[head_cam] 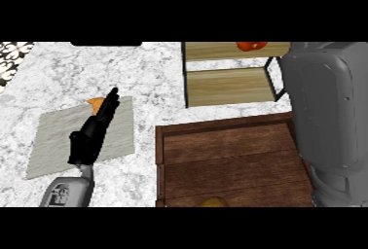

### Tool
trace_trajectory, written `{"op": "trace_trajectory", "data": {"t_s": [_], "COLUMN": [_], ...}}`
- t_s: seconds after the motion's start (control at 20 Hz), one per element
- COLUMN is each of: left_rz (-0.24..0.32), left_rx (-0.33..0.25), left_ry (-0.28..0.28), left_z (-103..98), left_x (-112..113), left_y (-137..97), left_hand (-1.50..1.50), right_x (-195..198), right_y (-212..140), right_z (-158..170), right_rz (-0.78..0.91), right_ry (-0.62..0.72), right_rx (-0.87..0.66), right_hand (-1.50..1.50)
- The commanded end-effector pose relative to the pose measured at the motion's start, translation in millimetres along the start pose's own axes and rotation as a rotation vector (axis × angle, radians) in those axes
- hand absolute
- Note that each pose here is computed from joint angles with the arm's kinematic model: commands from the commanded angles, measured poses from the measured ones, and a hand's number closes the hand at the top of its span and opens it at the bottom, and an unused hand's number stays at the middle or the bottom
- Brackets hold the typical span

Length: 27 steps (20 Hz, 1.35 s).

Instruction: Pick the squash from the tray and place it in the tiered shelf

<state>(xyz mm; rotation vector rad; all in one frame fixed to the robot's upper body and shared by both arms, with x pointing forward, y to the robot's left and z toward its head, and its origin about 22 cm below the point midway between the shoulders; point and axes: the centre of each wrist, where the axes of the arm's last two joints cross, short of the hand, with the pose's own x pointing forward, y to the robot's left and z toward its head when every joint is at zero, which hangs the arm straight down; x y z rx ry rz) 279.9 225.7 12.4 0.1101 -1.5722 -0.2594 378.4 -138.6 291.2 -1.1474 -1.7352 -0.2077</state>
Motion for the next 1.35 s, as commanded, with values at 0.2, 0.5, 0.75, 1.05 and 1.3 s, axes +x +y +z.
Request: {"op": "trace_trajectory", "data": {"t_s": [0.2, 0.5, 0.75, 1.05, 1.3], "left_rz": [-0.003, -0.002, 0.007, -0.001, -0.003], "left_rx": [0.005, 0.014, 0.039, 0.044, 0.051], "left_ry": [0.004, 0.016, 0.027, 0.012, 0.019], "left_z": [-13, 14, 3, 15, 13], "left_x": [5, -9, -7, 1, -10], "left_y": [2, -1, 1, -1, 16], "left_hand": [0.0, 0.0, 0.0, 0.0, 0.0], "right_x": [28, 25, -17, -55, -96], "right_y": [-62, -128, -181, -241, -294], "right_z": [-23, -40, -39, -11, -17], "right_rz": [-0.294, -0.23, -0.149, -0.025, -0.044], "right_ry": [0.072, 0.205, 0.333, 0.304, 0.322], "right_rx": [-0.19, -0.265, -0.183, -0.126, -0.066], "right_hand": [-1.5, -1.5, -1.5, -1.5, -1.5]}}
